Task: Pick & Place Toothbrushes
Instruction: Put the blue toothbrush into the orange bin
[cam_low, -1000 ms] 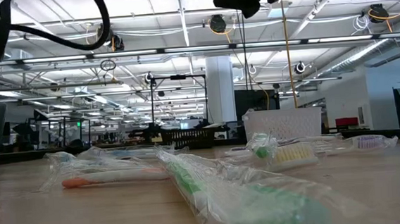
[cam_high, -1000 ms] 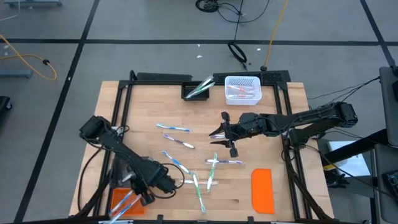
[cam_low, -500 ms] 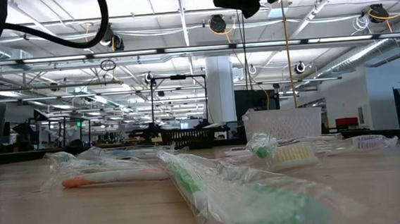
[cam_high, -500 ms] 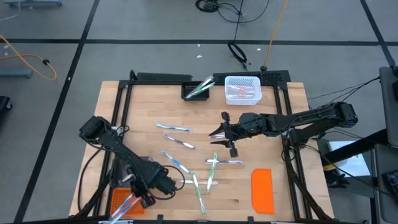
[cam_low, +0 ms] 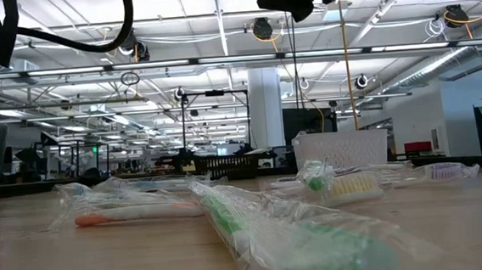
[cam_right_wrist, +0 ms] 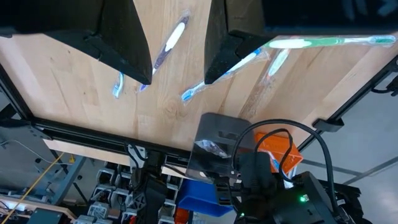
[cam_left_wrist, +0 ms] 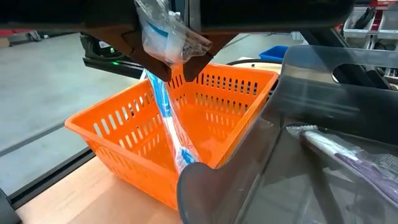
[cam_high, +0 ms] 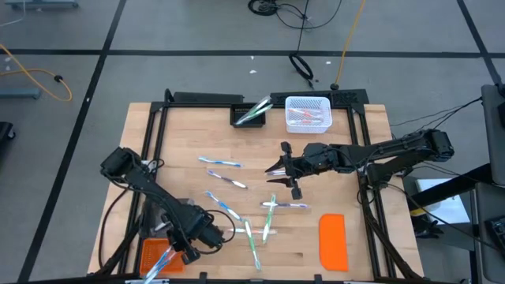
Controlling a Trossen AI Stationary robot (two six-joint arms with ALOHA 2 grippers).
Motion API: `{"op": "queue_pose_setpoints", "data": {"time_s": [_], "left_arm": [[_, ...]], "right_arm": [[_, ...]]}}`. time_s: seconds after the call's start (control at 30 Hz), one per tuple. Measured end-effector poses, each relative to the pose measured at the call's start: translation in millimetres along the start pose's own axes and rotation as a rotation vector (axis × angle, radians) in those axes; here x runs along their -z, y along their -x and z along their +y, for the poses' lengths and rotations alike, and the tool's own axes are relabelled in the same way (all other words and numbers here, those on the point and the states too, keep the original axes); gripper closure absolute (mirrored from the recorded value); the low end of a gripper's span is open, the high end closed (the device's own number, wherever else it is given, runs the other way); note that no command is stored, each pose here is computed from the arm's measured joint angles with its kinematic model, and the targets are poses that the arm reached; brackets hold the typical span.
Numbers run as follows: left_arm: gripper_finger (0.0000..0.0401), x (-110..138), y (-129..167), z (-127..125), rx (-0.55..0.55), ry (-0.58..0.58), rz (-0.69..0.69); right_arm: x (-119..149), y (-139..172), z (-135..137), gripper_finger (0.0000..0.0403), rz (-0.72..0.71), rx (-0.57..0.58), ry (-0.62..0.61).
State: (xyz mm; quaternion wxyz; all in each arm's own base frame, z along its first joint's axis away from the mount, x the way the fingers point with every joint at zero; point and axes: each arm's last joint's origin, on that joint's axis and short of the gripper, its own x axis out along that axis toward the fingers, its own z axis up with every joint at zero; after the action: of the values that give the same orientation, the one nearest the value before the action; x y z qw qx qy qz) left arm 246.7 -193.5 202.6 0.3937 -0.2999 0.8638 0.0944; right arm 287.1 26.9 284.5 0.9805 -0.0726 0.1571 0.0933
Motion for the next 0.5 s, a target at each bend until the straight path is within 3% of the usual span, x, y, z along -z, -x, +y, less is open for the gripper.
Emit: {"op": "queue_pose_setpoints", "data": {"time_s": [0.13,0.5], "left_arm": [[0.0353,1.4,-1.4,-0.4,-0.005,-0.003,0.000],[0.0258,3.0,-2.9,-0.9,-0.014,0.001,-0.005]], "right_arm": [[0.0,0.0,0.0,0.0261,0.000,0.000,0.000],[-0.1,0.0,-0.1,0.0261,-0.001,0.000,0.000]]}}
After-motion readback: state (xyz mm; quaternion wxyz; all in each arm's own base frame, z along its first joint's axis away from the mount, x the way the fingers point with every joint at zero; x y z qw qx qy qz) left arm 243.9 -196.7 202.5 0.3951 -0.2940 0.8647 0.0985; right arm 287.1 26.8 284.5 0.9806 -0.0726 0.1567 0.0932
